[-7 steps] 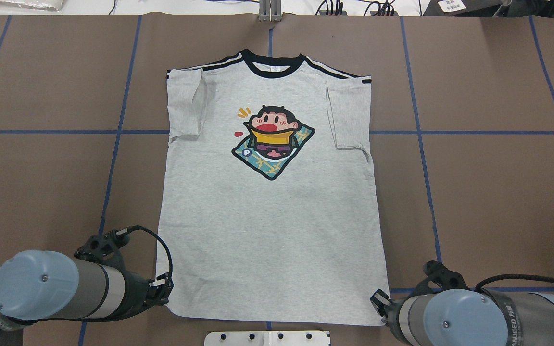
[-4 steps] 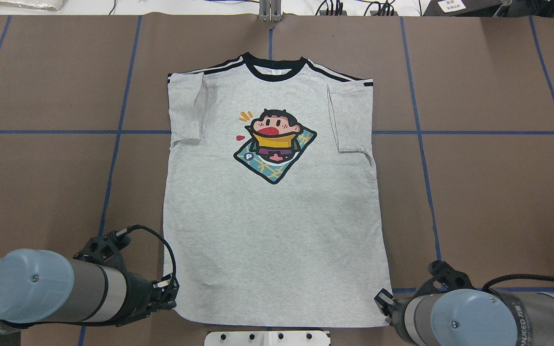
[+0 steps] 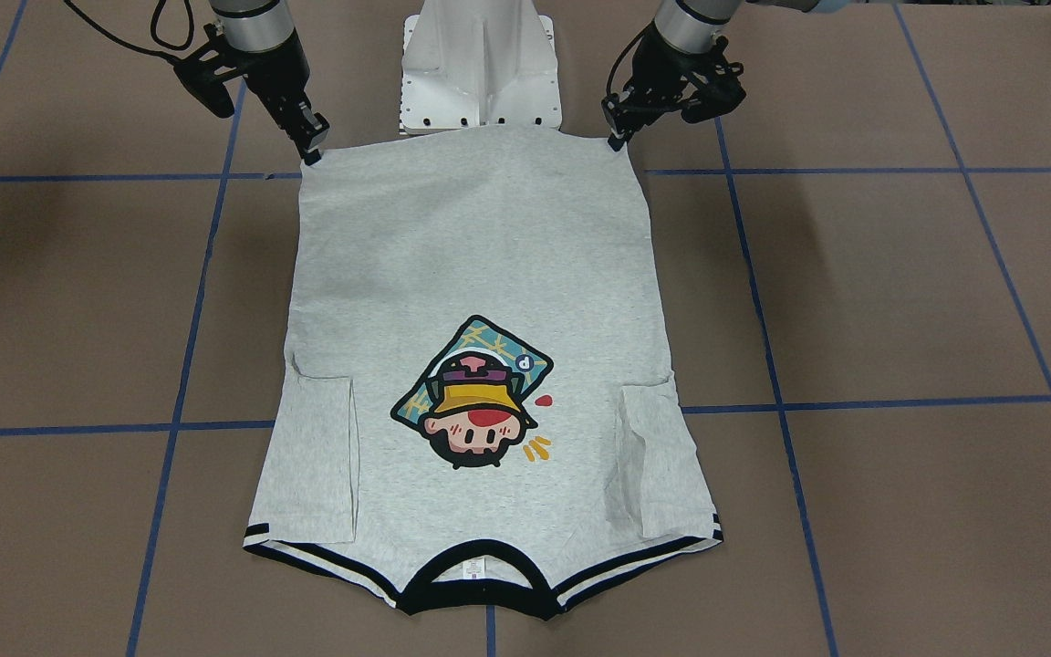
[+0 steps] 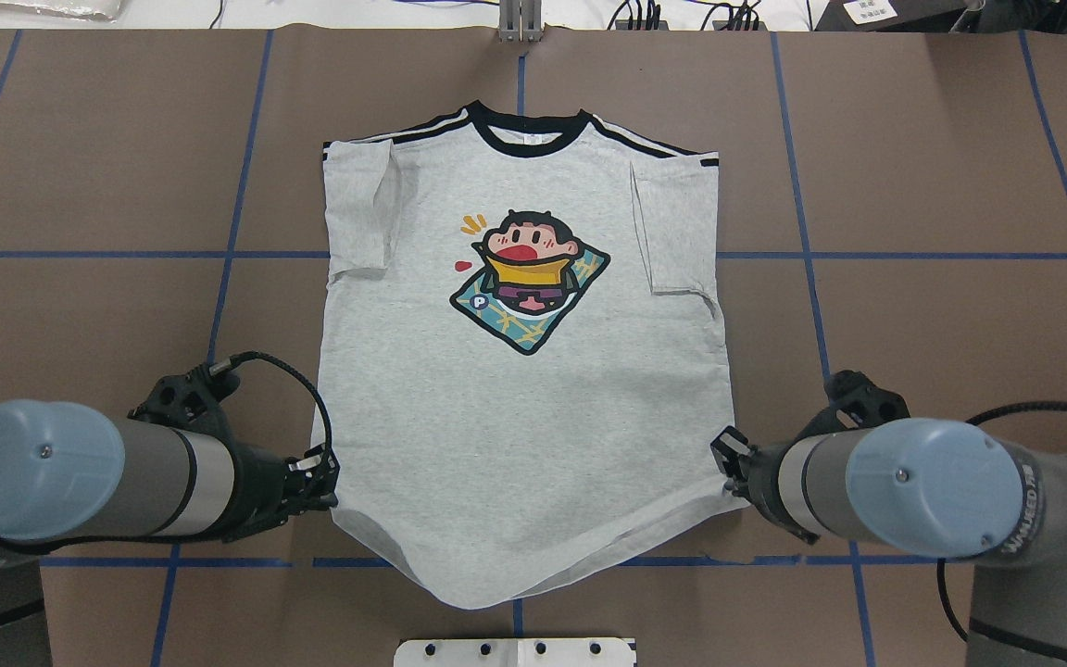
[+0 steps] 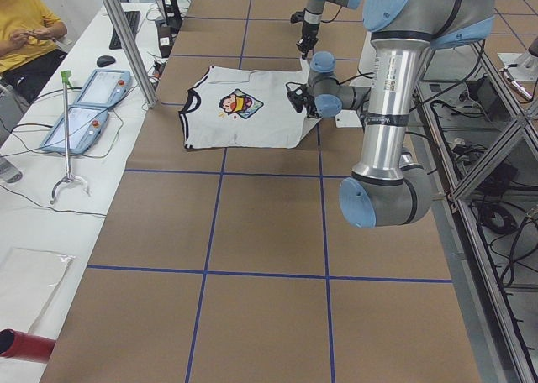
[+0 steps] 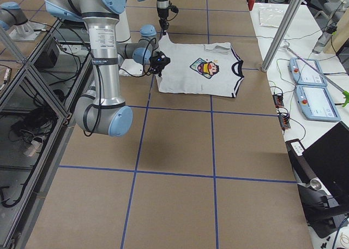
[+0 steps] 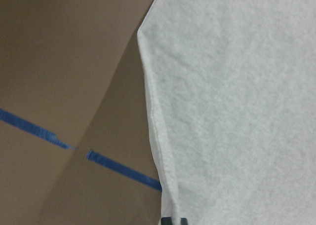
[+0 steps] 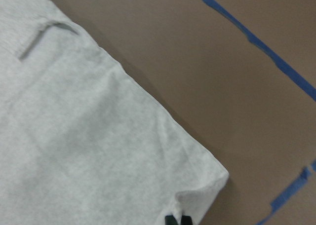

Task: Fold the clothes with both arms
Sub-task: 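Lift the hem with both grippers and fold it toward the collar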

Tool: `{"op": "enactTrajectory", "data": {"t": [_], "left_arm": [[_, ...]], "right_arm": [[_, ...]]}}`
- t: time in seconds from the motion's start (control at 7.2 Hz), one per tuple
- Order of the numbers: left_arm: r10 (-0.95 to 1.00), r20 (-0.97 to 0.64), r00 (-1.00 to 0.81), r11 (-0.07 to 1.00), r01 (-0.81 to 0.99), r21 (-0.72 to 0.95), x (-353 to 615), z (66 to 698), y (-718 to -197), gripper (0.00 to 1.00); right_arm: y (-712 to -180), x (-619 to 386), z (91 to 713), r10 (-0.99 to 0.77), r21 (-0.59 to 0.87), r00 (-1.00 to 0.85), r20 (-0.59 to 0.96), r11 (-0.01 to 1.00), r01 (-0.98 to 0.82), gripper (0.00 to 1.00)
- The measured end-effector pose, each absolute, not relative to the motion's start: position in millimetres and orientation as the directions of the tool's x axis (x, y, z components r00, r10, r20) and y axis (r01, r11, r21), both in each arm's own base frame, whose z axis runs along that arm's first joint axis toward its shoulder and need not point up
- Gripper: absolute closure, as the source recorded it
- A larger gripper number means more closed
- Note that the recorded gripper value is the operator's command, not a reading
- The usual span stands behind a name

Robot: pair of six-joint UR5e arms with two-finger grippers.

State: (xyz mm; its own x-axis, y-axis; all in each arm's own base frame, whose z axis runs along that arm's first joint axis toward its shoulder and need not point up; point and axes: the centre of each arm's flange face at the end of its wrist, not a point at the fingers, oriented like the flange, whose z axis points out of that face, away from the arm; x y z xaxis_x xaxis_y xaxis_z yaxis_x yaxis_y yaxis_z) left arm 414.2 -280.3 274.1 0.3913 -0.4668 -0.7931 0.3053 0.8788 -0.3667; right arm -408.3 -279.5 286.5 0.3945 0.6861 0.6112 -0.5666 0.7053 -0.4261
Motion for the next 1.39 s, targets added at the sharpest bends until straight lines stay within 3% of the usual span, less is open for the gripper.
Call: {"op": "enactTrajectory", "data": {"t": [0.69,1.11,1.39], "left_arm": [[-0.314,-0.833,0.456,0.888,0.452,-0.087,414.1,284.0,-481.5,1.0],[-0.322,-0.84,0.436,0.853,0.518,-0.058,408.0,320.3,-558.2,1.0],[-0.31,-0.846,0.433,0.839,0.543,-0.03,412.3,327.3,-599.5,1.0]], "right_arm": [[-499.0,-401.5,294.7,0.594,-0.175,0.475,0.649,0.724,-0.667,1.0],[-602.9,-410.9,314.2,0.613,-0.152,0.478,0.629,0.7,-0.698,1.0],[-643.2,-429.6,312.7,0.616,-0.149,0.476,0.628,0.695,-0.703,1.0]]}}
